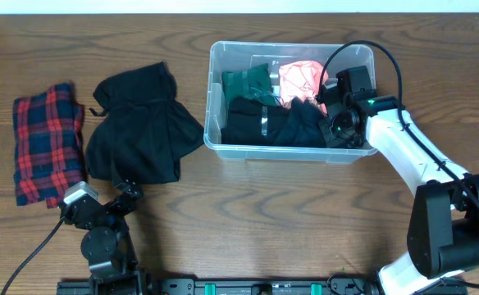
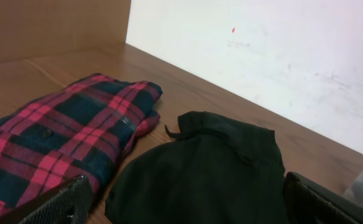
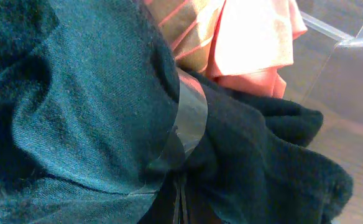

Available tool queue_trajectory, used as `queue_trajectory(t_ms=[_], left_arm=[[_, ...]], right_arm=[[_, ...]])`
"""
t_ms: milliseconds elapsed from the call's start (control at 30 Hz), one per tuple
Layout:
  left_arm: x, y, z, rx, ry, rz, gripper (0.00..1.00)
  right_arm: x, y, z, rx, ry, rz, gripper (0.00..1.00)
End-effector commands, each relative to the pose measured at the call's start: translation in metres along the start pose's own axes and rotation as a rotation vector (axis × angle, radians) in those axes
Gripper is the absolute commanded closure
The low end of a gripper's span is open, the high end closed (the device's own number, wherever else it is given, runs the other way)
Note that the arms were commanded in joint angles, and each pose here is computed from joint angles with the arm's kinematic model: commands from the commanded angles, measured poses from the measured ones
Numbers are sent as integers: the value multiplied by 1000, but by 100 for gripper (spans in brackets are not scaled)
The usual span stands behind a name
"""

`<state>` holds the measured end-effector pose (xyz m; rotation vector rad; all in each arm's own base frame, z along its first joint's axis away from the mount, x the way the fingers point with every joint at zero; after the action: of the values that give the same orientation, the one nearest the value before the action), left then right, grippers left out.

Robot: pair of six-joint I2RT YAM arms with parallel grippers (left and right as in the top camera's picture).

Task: Pack container
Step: 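Withdraw the right gripper to the right edge of the table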

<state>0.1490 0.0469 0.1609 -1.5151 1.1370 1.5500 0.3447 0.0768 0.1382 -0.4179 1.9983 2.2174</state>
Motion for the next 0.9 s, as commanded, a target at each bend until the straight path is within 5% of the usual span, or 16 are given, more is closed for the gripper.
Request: queue_trajectory(t_ms=[0,233,467,500,600,867], left_arm=[[13,-1,3,-30,-12,52,2],[13,-1,3,-30,-12,52,2],[13,-1,3,-30,-11,52,2],[13,-1,3,-30,-12,52,2],[13,-1,3,-30,-12,52,2],[13,-1,3,-30,-12,52,2]], right_arm=[[-15,20,2,-9,-27,-53,96],[-51,117,3,-18,-62,-271,76],[-41,164,-50,57,-262,-344,59],[-38,165,-61,72,-293,-335,51],[-29,167,-91,110,-396,-310,2],[-5,171,-134,166,-541,-241,1]])
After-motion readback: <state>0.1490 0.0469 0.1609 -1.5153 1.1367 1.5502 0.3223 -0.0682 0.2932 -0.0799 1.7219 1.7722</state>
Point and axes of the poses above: each gripper's point midway between its finger pads, its own y axis back along the fingers, its own z axis along the line the jaws close on, x = y × z, the point moved 9 cm from there along y, back along the fingers, and after that the axes turned 14 degrees about -y, right-handed, at the moved point
